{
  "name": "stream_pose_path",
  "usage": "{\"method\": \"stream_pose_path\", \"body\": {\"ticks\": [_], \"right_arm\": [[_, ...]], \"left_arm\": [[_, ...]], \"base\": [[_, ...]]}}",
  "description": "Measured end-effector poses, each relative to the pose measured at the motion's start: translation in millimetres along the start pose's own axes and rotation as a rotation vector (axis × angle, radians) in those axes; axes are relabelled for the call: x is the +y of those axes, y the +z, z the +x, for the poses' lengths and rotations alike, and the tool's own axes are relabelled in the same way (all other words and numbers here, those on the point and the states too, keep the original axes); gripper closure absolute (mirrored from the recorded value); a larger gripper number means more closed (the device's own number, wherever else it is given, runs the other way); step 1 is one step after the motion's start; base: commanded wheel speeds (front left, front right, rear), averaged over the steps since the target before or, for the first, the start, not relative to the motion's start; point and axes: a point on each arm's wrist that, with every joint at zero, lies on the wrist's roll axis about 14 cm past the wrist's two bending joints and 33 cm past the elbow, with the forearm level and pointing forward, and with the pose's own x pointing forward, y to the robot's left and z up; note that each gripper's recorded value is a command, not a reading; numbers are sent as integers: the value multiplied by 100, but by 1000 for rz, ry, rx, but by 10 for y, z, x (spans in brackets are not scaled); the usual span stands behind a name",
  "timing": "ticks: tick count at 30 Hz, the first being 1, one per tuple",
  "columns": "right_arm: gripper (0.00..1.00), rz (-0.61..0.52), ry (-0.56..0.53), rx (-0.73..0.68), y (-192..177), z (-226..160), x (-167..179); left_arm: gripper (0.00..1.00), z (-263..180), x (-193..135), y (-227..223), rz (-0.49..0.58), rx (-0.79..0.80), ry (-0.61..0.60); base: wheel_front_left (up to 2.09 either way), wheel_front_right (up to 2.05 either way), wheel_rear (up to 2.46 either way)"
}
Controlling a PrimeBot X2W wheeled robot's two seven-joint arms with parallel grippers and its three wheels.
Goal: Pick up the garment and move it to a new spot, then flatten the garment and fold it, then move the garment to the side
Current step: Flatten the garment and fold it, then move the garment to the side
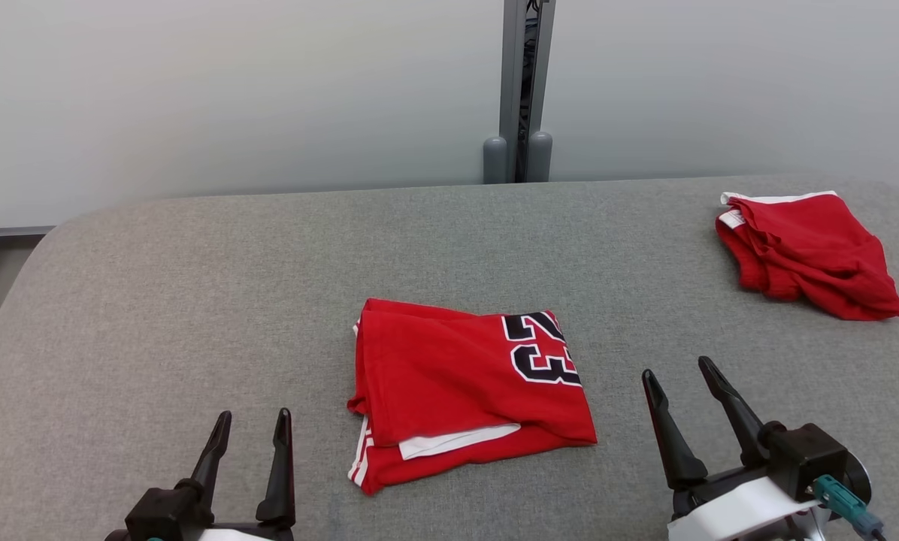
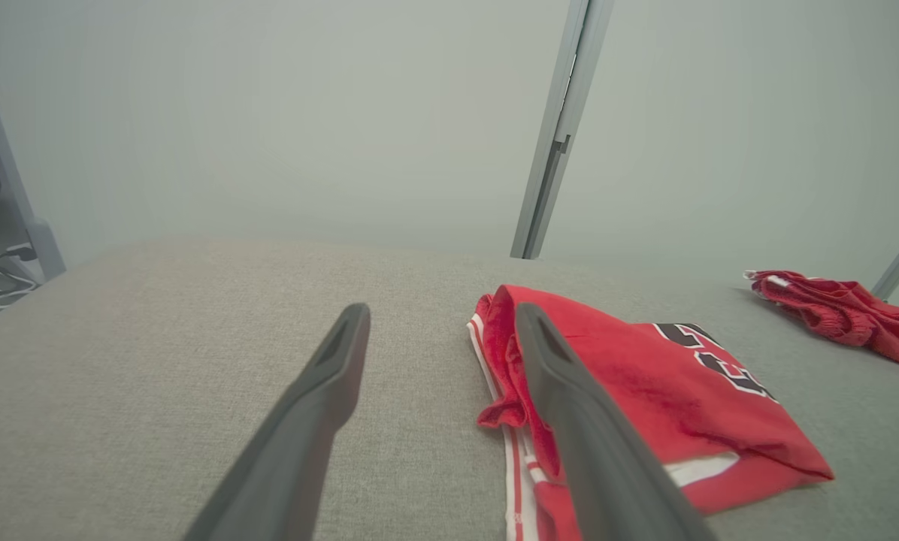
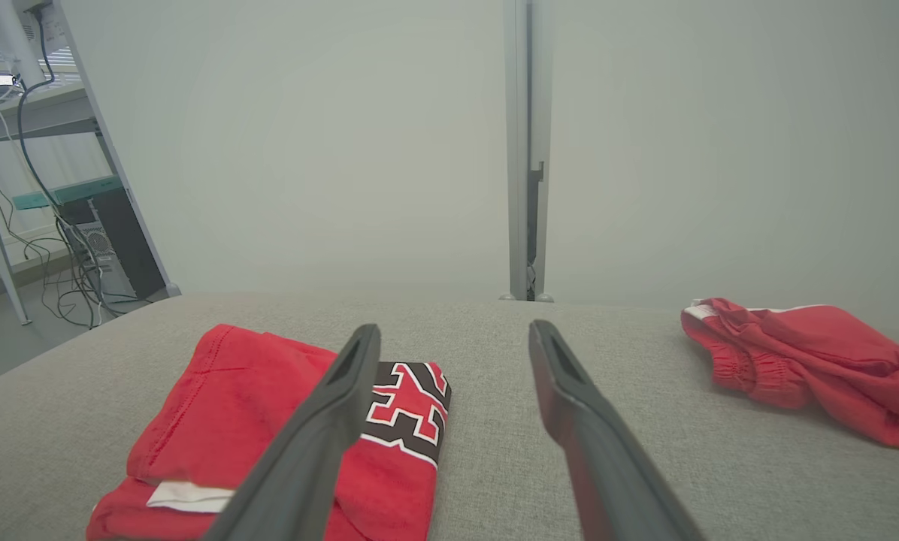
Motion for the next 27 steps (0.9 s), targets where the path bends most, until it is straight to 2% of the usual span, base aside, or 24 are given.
{"method": "stream_pose_path", "body": {"ticks": [27], "right_arm": [[0, 15, -49, -17, 44, -48, -106]], "left_arm": [[0, -37, 59, 101, 19, -33, 16]], "base": [[0, 0, 0]]}}
